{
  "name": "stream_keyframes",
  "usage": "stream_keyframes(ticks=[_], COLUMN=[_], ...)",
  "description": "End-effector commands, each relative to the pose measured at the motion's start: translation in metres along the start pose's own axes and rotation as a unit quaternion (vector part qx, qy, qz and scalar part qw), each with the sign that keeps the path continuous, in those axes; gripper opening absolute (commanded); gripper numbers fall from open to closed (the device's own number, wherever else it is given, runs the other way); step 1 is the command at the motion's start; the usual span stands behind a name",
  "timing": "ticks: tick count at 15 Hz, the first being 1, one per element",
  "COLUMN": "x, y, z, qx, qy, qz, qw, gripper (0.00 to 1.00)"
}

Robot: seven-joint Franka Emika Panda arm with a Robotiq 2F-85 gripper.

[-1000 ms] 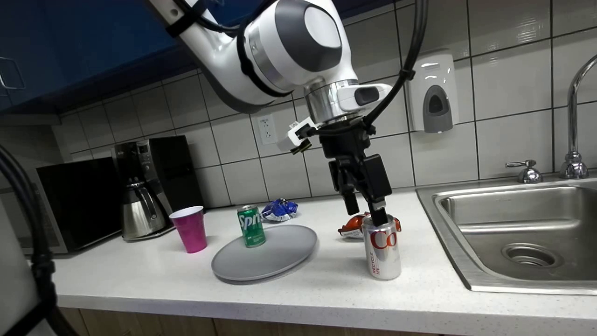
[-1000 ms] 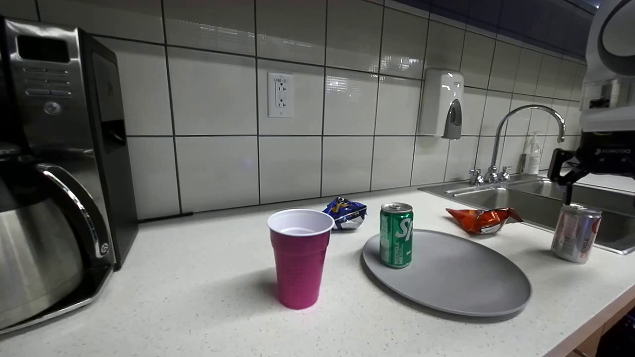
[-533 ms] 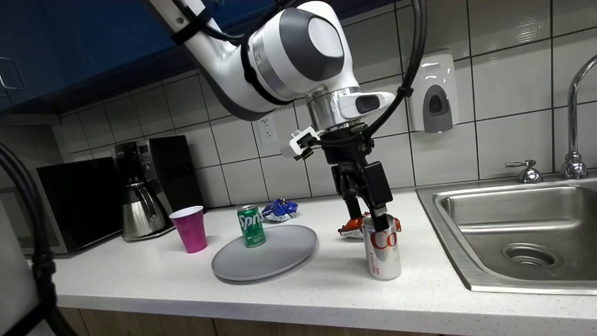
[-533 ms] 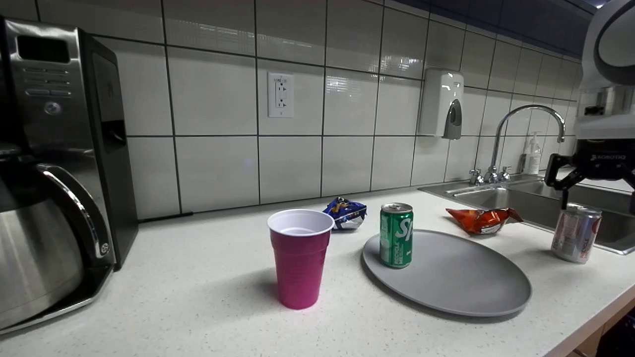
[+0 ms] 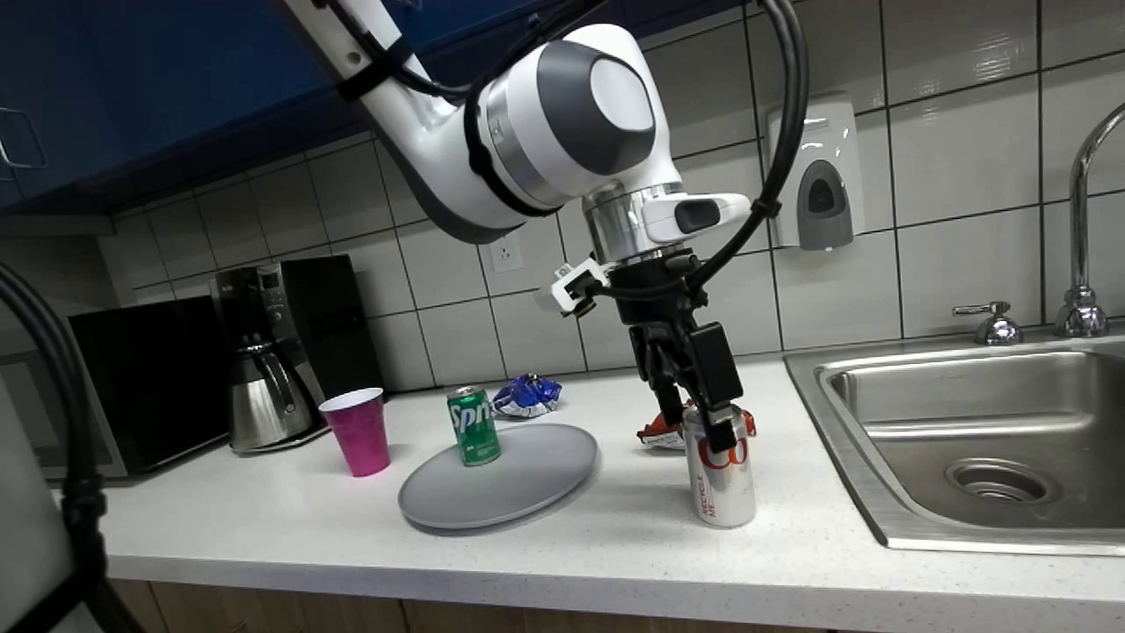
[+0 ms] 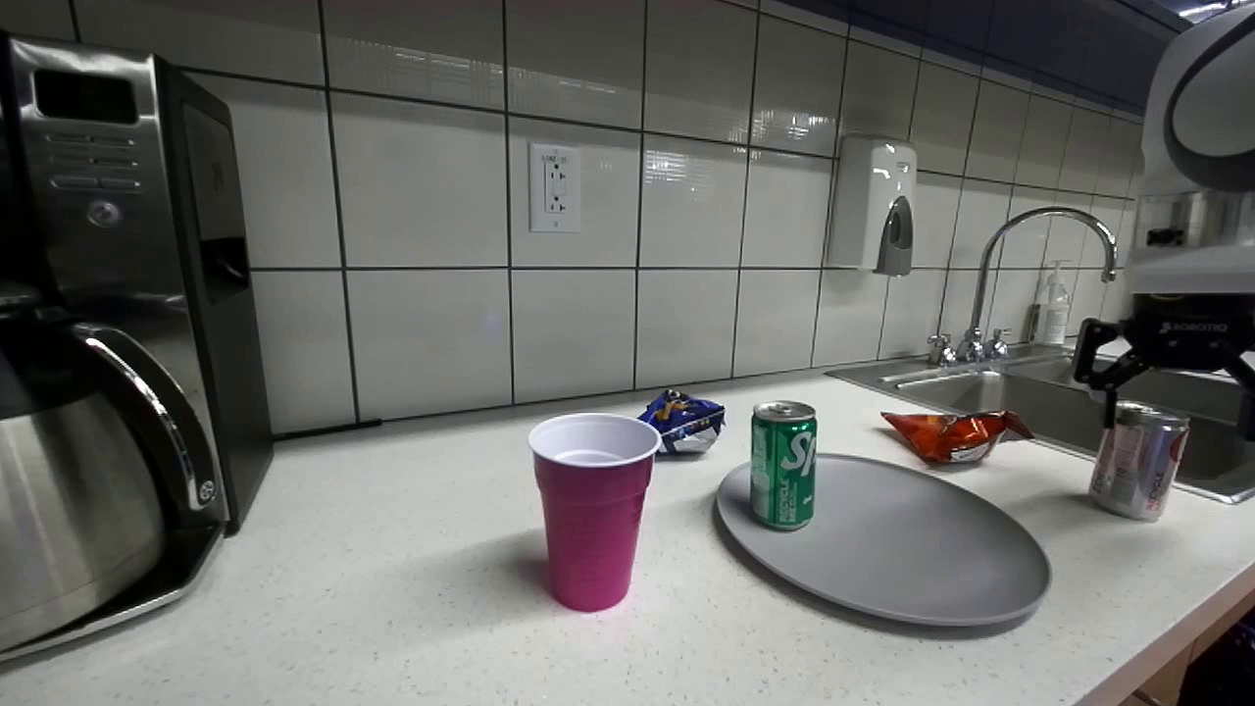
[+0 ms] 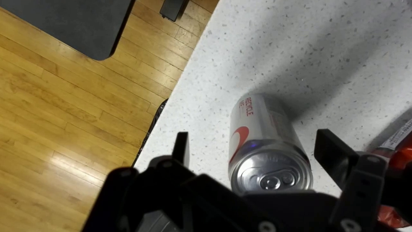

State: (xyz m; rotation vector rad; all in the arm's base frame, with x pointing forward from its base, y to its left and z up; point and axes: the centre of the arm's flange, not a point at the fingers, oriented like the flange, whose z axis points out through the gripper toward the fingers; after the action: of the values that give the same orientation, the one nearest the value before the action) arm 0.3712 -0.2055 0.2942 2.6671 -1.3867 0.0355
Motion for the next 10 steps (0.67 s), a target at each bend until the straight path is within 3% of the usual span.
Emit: stream_keyframes(ticks=[1, 10], x=[0.0075, 0.0172], y=[-0.0004, 0.0041], z=[0.003, 0.0063], qx=[-0.002, 0.003], qy=[0.01, 0.015], qz=[0.011, 0.031], qw=[0.9999, 0.9994], gripper=[1.0, 1.0])
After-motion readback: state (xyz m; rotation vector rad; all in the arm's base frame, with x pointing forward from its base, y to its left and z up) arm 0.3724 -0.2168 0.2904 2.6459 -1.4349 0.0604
